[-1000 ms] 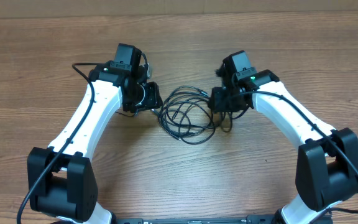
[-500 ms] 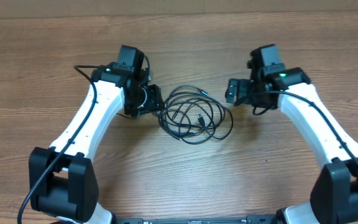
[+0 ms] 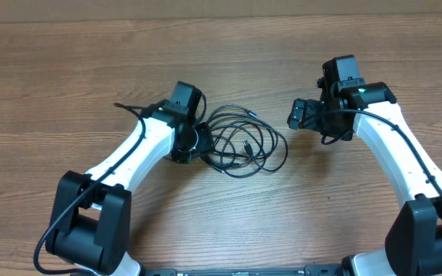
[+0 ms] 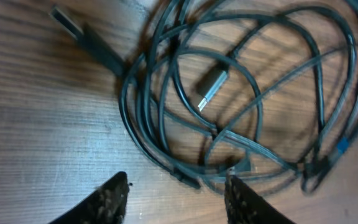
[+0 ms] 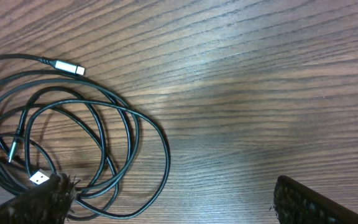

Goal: Untangle cables

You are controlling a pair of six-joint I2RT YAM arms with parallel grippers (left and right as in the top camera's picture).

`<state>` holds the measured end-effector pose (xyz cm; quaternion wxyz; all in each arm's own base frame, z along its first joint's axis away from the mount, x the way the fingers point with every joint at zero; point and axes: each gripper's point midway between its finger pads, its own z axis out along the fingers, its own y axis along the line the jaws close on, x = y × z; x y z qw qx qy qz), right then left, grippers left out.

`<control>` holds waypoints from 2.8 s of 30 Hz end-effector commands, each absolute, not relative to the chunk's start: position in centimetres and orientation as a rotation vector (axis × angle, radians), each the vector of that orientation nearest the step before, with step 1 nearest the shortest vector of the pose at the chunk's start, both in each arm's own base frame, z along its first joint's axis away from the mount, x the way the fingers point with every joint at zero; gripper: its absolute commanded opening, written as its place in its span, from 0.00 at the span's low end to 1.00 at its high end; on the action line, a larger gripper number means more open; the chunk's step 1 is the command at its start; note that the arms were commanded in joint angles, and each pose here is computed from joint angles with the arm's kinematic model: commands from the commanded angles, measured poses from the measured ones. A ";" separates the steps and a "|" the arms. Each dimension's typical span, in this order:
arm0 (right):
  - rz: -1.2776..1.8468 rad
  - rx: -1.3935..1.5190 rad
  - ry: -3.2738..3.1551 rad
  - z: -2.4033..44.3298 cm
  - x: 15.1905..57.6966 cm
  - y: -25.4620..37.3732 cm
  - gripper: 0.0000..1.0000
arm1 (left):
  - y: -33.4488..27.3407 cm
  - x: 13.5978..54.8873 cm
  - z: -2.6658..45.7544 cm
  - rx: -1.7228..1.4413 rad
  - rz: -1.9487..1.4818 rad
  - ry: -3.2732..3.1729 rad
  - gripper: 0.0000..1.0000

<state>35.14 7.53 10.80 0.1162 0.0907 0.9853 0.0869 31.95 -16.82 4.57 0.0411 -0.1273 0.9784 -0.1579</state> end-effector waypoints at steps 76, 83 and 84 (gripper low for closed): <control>0.693 -0.072 2.770 14.3 35.6 13.9 1.00 | -24.5 37.0 28.7 0.631 -1.180 2.144 0.04; 0.727 -0.116 2.630 15.9 38.1 16.2 0.87 | -23.9 37.0 29.3 0.621 -1.233 2.126 0.04; 0.733 -0.108 2.615 16.1 38.4 16.3 0.74 | -23.9 36.9 29.3 0.625 -1.242 2.123 0.04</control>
